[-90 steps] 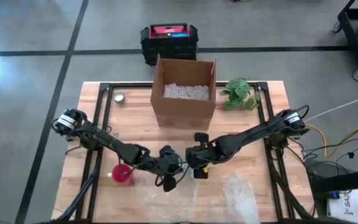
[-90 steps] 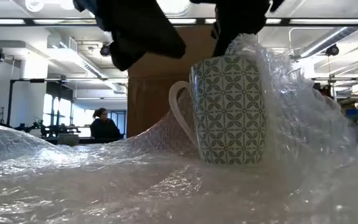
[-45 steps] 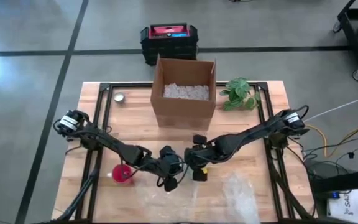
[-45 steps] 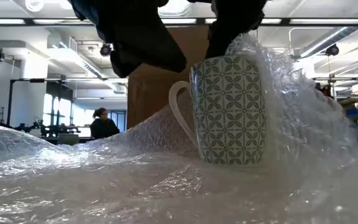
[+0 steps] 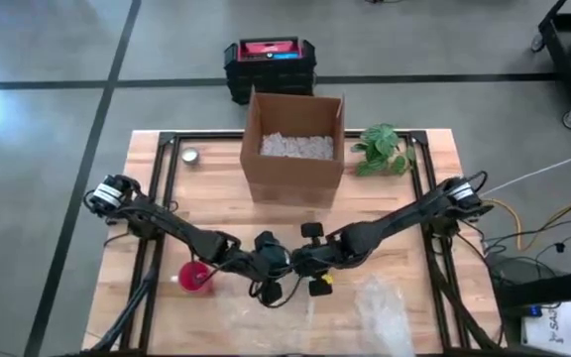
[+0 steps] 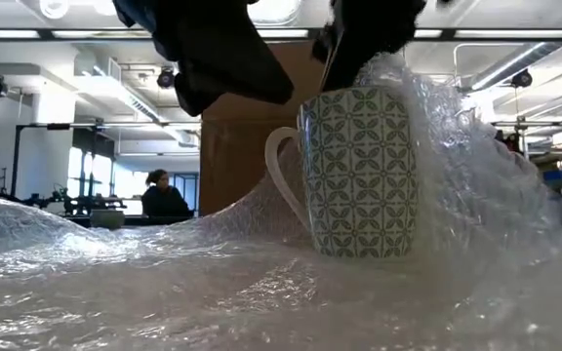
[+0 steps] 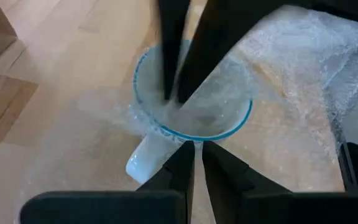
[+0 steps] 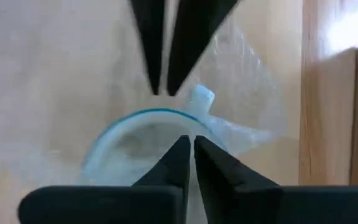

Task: Wrap mug
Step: Wrap the white mug with bubble wrap

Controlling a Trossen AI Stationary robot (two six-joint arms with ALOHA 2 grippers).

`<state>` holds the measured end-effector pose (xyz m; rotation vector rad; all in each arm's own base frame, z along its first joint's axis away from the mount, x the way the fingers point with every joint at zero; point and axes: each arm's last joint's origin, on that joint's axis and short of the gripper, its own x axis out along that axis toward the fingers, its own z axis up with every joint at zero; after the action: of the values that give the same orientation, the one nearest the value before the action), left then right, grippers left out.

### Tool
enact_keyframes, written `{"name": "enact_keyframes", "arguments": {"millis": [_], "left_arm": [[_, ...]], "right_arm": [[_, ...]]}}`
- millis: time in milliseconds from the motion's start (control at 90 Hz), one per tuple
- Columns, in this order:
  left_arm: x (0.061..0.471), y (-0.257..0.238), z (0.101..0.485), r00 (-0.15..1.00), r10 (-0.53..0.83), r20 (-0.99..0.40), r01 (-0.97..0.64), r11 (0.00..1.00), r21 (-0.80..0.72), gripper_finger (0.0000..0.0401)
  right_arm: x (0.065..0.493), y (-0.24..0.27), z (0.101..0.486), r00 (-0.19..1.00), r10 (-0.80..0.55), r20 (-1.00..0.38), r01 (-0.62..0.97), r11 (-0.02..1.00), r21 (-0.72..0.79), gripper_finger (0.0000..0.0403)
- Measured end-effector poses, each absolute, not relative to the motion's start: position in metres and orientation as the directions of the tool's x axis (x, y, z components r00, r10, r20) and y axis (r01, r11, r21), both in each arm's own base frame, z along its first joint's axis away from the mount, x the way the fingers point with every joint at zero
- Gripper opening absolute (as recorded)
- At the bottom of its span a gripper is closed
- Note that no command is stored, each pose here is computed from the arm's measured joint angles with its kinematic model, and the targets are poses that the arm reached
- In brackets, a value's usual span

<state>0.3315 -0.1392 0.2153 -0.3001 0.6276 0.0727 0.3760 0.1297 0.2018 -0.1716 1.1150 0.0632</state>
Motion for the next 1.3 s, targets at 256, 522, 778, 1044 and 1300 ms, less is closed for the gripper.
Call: {"name": "enact_keyframes", "arguments": {"millis": [256, 522, 778, 1044, 1300], "left_arm": [[0.332, -0.139, 0.215, 0.809, -0.023, -0.588, -0.157, 0.954, -0.255, 0.0020], [0.332, -0.139, 0.216, 0.812, -0.022, -0.583, -0.158, 0.954, -0.256, 0.0020], [0.332, -0.139, 0.216, 0.813, -0.017, -0.582, -0.162, 0.954, -0.253, 0.0020], [0.332, -0.139, 0.216, 0.813, -0.017, -0.582, -0.162, 0.954, -0.254, 0.0020], [0.332, -0.139, 0.216, 0.813, -0.017, -0.582, -0.160, 0.955, -0.250, 0.0020]], "right_arm": [[0.382, 0.132, 0.173, 0.378, -0.062, -0.924, -0.133, 0.984, -0.120, 0.0003], [0.382, 0.134, 0.167, 0.342, -0.022, -0.939, -0.176, 0.981, -0.087, 0.0002], [0.367, 0.128, 0.213, 0.415, 0.009, -0.910, -0.171, 0.983, -0.068, 0.0002], [0.355, 0.128, 0.240, 0.395, 0.195, -0.898, -0.199, 0.972, 0.124, 0.0002], [0.369, 0.133, 0.190, 0.269, 0.163, -0.949, -0.193, 0.975, 0.113, 0.0002]]}}
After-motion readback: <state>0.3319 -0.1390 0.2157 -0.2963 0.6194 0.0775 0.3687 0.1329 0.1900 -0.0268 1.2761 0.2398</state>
